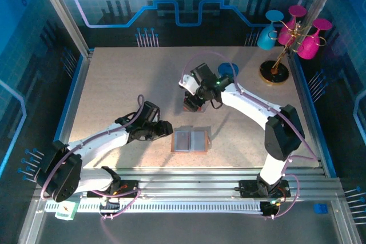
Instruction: Take the credit cards out of the card holder
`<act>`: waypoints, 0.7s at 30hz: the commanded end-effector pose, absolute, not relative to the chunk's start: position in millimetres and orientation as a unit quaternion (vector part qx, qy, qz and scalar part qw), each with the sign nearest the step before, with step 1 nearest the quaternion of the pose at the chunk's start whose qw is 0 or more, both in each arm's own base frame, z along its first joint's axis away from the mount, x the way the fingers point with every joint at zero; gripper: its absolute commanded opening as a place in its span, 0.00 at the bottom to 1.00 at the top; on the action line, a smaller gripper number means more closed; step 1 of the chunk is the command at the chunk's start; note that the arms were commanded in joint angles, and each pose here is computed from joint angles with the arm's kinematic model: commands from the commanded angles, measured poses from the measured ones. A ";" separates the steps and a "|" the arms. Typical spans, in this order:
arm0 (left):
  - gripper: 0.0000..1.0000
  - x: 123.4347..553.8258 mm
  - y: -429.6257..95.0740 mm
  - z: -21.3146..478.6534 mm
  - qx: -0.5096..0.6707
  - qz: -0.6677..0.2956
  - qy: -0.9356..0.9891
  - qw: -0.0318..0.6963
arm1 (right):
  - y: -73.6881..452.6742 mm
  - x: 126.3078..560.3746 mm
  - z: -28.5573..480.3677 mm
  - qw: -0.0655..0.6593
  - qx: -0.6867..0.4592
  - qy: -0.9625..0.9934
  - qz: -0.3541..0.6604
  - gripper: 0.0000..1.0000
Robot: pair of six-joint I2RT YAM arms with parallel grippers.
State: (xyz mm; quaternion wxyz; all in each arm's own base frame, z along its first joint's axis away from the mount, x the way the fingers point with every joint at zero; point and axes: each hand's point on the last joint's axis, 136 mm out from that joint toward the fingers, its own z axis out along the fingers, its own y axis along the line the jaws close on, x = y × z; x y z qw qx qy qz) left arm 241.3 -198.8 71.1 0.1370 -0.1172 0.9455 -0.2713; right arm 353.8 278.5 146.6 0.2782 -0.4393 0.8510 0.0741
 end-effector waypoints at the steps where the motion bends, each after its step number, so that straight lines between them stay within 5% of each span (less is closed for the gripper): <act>1: 0.43 242.6 -204.8 66.7 -0.119 -0.289 0.941 0.127 | 296.7 322.3 155.0 0.268 -0.374 0.873 0.163 0.77; 13: 0.21 237.3 -210.7 43.3 -0.127 -0.298 0.941 0.095 | 303.6 258.5 130.1 0.156 -0.163 0.927 0.299 0.57; 21: 0.15 232.9 -210.3 33.9 -0.127 -0.295 0.943 0.084 | 323.8 234.0 112.0 0.105 -0.131 0.918 0.360 0.25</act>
